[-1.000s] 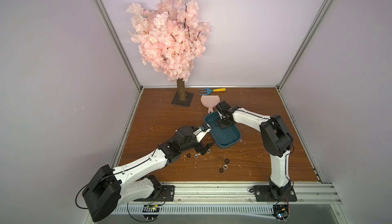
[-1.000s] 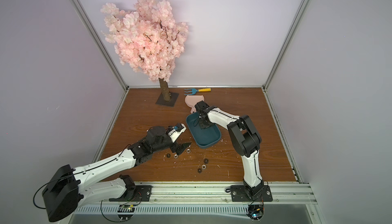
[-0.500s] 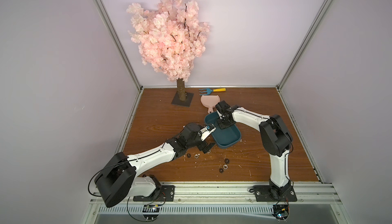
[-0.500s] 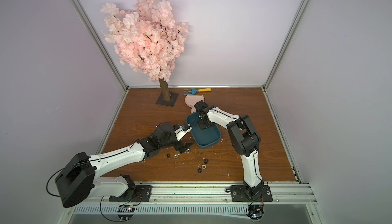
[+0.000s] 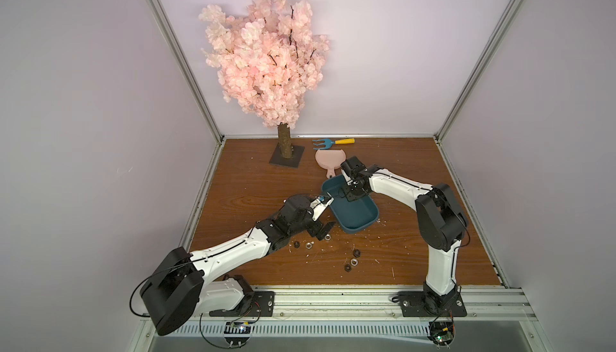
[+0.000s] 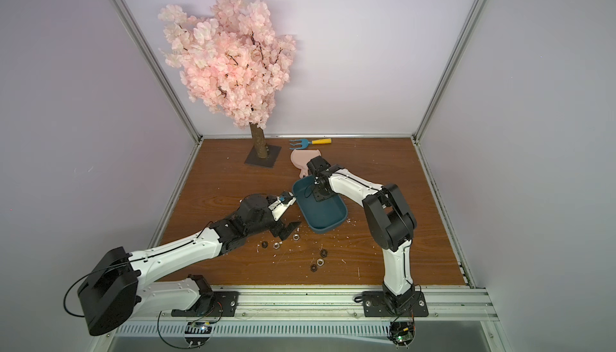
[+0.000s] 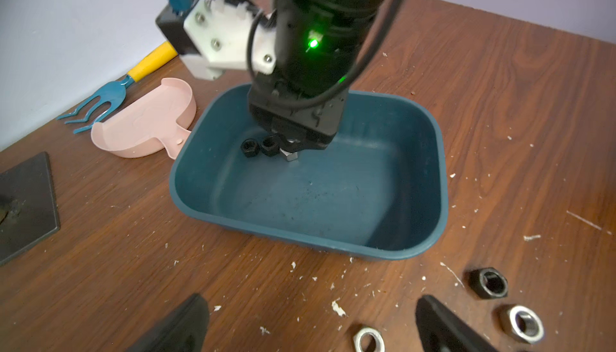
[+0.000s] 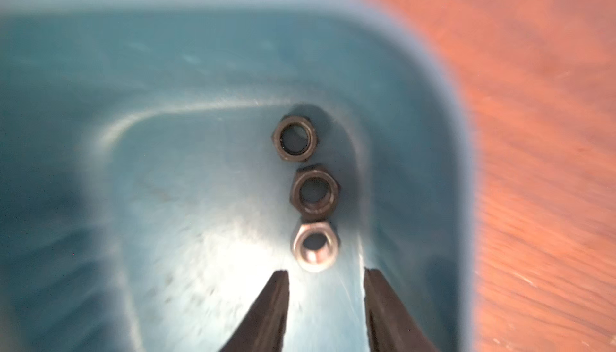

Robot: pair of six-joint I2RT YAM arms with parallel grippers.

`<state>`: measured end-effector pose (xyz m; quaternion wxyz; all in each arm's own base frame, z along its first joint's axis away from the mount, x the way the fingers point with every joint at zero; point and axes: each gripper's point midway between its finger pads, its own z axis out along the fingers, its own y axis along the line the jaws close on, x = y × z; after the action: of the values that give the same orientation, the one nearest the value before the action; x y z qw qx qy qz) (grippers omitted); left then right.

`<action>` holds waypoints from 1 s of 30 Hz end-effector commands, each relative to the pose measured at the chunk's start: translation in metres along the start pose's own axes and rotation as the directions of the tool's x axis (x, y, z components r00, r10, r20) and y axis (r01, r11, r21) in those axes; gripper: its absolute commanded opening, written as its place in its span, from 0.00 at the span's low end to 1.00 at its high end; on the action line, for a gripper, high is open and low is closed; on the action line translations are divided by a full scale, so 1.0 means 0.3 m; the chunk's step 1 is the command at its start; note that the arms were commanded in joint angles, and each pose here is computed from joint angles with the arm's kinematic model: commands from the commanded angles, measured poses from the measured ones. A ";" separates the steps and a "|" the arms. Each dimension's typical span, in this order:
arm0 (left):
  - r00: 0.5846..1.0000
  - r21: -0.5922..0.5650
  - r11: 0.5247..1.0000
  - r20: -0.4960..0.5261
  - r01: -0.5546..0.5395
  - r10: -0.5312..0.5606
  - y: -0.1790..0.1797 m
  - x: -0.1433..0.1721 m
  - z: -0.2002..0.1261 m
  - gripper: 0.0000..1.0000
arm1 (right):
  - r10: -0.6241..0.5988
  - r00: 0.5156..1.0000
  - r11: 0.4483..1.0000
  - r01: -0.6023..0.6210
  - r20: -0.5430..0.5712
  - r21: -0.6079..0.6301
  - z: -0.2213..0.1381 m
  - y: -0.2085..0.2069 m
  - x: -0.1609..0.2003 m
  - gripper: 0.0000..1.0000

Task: Put the nuts on the desktop into the storage box
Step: Pick up the nut from the center of the board.

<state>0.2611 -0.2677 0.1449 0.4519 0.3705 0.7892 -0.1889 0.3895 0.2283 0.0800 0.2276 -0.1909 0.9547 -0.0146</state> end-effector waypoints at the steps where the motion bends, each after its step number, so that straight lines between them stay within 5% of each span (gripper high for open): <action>1: 0.985 -0.096 0.983 -0.057 0.157 -0.163 0.042 0.037 -0.025 1.00 | 0.013 0.986 1.000 -0.009 0.166 -0.026 -0.151 -0.008 -0.103 0.45; 9: 0.840 -0.366 0.850 -0.248 0.380 -0.482 0.121 0.167 -0.099 1.00 | 0.001 0.893 0.991 0.058 0.450 -0.118 -0.433 0.009 -0.165 0.60; 10: 0.811 -0.397 0.825 -0.265 0.401 -0.521 0.122 0.192 -0.109 1.00 | 0.007 0.871 0.988 0.068 0.491 -0.136 -0.472 0.012 -0.167 0.67; 12: 0.759 -0.441 0.785 -0.290 0.434 -0.583 0.116 0.239 -0.123 1.00 | 0.022 0.823 0.982 0.089 0.568 -0.168 -0.543 0.016 -0.164 0.99; 20: 0.611 -0.480 0.692 -0.342 0.540 -0.714 0.053 0.394 -0.148 0.95 | 0.062 0.573 0.904 0.316 0.817 -0.290 -0.795 0.096 -0.079 0.99; 27: 0.554 -0.509 0.658 -0.364 0.555 -0.749 0.033 0.461 -0.160 0.85 | 0.045 0.540 0.866 0.397 0.840 -0.302 -0.836 0.132 0.003 0.99; 30: 0.526 -0.522 0.645 -0.378 0.558 -0.762 0.023 0.484 -0.156 0.78 | -0.014 0.524 0.805 0.510 0.851 -0.301 -0.852 0.201 0.053 0.99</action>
<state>0.2031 -0.1765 0.0536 0.1676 0.0066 0.9811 -0.0970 0.2647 0.2472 0.2797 0.5661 -0.3188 0.7112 0.2686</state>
